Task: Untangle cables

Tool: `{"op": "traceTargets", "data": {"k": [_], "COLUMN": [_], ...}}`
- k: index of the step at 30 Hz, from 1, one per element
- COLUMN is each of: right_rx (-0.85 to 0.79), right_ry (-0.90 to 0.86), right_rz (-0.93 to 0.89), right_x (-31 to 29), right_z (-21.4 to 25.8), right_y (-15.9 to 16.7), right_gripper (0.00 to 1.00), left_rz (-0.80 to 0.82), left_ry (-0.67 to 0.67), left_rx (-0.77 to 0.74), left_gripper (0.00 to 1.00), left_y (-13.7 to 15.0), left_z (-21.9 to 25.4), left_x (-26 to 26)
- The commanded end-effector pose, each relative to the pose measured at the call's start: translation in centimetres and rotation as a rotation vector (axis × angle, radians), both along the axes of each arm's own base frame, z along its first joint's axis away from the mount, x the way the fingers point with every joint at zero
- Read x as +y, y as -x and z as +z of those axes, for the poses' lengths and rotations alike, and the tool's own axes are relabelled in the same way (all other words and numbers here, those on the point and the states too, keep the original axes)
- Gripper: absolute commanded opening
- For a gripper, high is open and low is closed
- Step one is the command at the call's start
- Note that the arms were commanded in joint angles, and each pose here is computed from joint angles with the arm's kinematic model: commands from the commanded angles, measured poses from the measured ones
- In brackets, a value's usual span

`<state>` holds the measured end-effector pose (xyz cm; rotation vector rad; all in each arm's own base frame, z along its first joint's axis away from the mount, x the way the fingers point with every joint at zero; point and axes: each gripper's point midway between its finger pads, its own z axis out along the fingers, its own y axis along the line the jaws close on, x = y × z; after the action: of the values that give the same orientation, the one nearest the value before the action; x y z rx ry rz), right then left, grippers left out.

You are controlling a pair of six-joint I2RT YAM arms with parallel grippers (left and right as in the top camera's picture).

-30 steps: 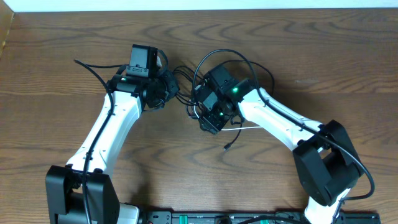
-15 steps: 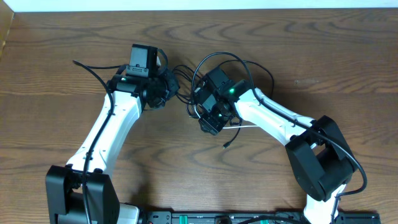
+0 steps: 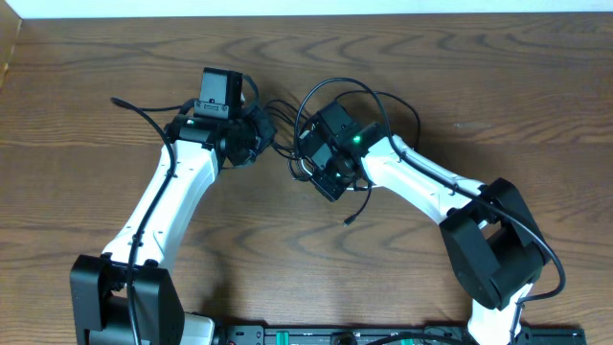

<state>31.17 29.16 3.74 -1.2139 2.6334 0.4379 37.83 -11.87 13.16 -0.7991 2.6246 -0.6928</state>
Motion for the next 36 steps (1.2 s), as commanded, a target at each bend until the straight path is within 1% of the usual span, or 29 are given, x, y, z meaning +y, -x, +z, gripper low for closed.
{"op": "traceTargets", "data": {"k": [1,5,10,13,16,19,22,24,25,26,27,28,29,31,32,33,36], "right_rx": [-0.017,-0.008,0.026,0.009,-0.028,-0.083,-0.103,-0.078,-0.063,-0.043,-0.028,-0.016,-0.01,-0.008,-0.005,-0.002,0.017], "right_ry": [-0.065,-0.178,-0.392,-0.472,-0.529,-0.525,-0.486,-0.476,-0.466,-0.45,-0.431,-0.405,-0.381,-0.328,-0.297,-0.278,-0.212], "right_rz": [-0.098,-0.12,-0.105,-0.102,-0.096,-0.105,-0.128,-0.134,-0.141,-0.162,-0.184,-0.207,-0.229,-0.27,-0.293,-0.308,-0.316], "right_x": [-0.2,-0.7,-0.9,-1.6,-2.3,-3.1,-3.6,-3.4,-3.2,-3.1,-3.1,-3.0,-3.1,-3.2,-3.3,-3.3,-3.1], "right_z": [4.1,9.3,15.2,18.0,20.6,22.1,21.8,20.9,20.4,19.6,18.8,17.8,17.1,15.6,14.7,14.0,11.5], "right_y": [-2.1,-3.0,-2.8,-2.8,-2.6,-2.5,-2.7,-2.7,-2.8,-3.0,-3.2,-3.5,-3.8,-4.4,-4.7,-4.8,-5.1], "right_gripper": [0.01,0.01,0.01,0.01,0.01,0.01,0.01,0.03,0.06,0.11,0.18,0.3,0.6,0.74,0.77,0.78,0.77], "left_rz": [0.159,0.279,0.478,0.575,0.622,0.639,0.66,0.663,0.665,0.664,0.665,0.664,0.663,0.667,0.673,0.681,0.677], "left_ry": [0.071,0.099,0.171,0.226,0.257,0.274,0.285,0.287,0.289,0.289,0.289,0.289,0.291,0.304,0.325,0.346,0.384], "left_rx": [0.058,0.069,0.117,0.151,0.163,0.158,0.168,0.169,0.17,0.17,0.171,0.17,0.172,0.181,0.197,0.213,0.246], "left_gripper": [0.08,0.08,0.08,0.08,0.08,0.08,0.07,0.08,0.08,0.08,0.08,0.08,0.08,0.08,0.08,0.08,0.08], "left_y": [-0.1,-0.7,-1.1,-1.2,-1.4,-1.7,-1.6,-1.6,-1.6,-1.6,-1.6,-1.6,-1.6,-1.6,-1.5,-1.4,-1.1], "left_z": [-0.1,0.1,0.1,0.1,0.3,0.4,0.4,0.4,0.4,0.4,0.4,0.4,0.4,0.5,0.5,0.6,0.7], "left_x": [0.3,0.8,1.4,1.4,1.3,1.3,1.3,1.3,1.3,1.2,1.2,1.2,1.2,1.0,0.7,0.5,-0.2]}}
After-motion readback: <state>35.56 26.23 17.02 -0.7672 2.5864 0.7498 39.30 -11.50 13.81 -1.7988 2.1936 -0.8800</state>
